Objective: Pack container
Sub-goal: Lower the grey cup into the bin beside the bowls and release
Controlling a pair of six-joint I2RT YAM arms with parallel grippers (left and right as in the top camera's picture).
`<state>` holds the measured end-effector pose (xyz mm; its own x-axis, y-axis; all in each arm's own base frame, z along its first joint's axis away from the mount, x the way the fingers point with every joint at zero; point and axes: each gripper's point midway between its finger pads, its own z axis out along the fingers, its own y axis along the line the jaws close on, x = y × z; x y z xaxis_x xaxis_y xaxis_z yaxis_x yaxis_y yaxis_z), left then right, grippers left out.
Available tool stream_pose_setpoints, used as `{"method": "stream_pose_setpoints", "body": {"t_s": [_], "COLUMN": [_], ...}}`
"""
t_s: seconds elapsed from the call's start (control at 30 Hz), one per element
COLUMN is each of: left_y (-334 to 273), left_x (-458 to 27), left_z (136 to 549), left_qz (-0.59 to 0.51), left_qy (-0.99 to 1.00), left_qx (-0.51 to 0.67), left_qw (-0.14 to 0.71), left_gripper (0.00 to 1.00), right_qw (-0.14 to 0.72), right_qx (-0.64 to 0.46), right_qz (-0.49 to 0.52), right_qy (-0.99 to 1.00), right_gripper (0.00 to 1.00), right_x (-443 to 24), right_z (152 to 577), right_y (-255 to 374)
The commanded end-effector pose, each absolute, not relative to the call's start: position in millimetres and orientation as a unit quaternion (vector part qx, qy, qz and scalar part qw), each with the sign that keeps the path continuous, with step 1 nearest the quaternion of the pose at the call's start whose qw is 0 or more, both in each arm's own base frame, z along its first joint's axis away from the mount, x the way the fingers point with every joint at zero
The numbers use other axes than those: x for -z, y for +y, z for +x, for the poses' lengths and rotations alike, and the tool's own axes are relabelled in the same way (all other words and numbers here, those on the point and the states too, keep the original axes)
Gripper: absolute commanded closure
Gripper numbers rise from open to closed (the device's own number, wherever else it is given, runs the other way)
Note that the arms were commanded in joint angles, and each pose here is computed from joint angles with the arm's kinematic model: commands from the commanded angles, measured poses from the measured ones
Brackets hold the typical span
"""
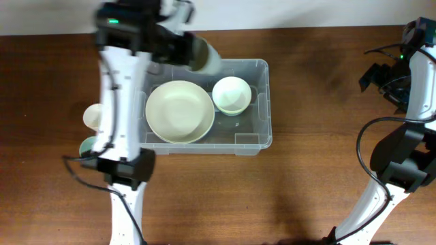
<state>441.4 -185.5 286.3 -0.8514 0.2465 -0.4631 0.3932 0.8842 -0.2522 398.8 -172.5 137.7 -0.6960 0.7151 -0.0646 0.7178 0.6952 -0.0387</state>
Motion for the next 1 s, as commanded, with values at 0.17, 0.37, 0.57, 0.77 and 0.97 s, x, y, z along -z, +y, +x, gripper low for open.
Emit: {"method": "stream_pose_setpoints", "body": {"t_s": [0.17,0.37,0.57,0.77,0.97], "left_y": [-238,-250,-252,-252,-245], "left_x": [-216,-167,-142,-114,-93], "left_z": [409,398,401,400,389], "left_qz": [0.249,0.249,0.248,0.247,0.245], "left_qy": [0.957,0.964,0.965,0.966,0.967], "left_qx": [0.094,0.082,0.079,0.075,0.066], "left_qw": [0.117,0.052,0.039,0.021,-0.012], "left_gripper": [0.98,0.98,0.96,0.96,0.95], "right_qw": [0.021,0.021,0.021,0.021,0.021], "right_qx": [0.031,0.031,0.031,0.031,0.031], "right_qz": [0.391,0.391,0.391,0.391,0.391], "right_qy": [0.920,0.920,0.920,0.920,0.920], "right_gripper": [0.01,0.01,0.01,0.01,0.01], "right_x": [-137,-137,-137,-137,-137], "right_z": [398,398,398,398,398], "right_y": [-174,-174,-174,-174,-174]}}
